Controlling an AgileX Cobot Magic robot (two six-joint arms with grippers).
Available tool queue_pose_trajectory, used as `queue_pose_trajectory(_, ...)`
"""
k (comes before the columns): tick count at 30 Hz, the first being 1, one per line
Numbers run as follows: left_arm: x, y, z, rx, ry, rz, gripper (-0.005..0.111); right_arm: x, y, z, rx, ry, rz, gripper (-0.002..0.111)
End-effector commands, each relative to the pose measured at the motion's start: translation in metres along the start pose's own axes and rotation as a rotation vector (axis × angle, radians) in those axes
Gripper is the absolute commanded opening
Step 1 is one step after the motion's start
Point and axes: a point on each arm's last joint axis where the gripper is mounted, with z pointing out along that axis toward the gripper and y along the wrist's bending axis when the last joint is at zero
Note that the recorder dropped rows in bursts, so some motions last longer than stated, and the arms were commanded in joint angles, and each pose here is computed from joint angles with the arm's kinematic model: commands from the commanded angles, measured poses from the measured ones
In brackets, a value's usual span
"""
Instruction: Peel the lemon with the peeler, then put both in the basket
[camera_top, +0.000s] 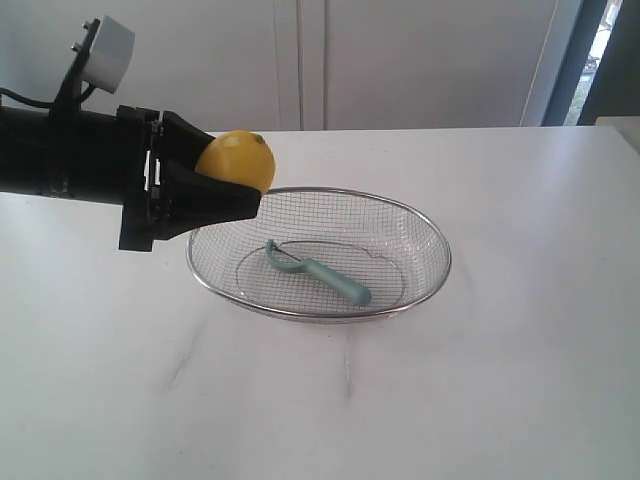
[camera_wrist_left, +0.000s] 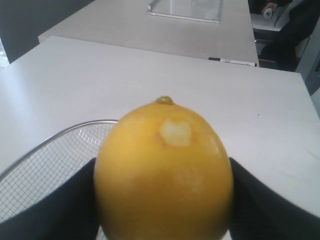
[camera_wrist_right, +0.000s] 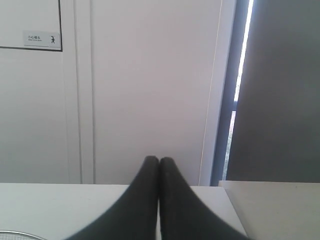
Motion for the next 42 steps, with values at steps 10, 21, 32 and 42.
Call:
queue_pose_trajectory(10, -0.006, -0.001, -0.002, 0.006, -0.037, -0.004, 0.000, 0.001, 0.000, -0.001, -0.003, -0.008, -0.008, 0.000)
queue_pose_trajectory(21, -0.006, -0.001, -0.002, 0.006, -0.037, -0.004, 0.000, 0.001, 0.000, -0.001, -0.003, -0.008, -0.008, 0.000)
queue_pose_trajectory(32, -0.004, -0.002, -0.002, 0.015, -0.016, 0.006, 0.000, 0.000, 0.000, -0.006, -0.002, -0.024, -0.008, 0.000)
queue_pose_trajectory(42, -0.004, -0.002, -0.002, 0.015, -0.016, 0.006, 0.000, 0.033, -0.002, -0.025, 0.052, -0.049, -0.013, 0.000)
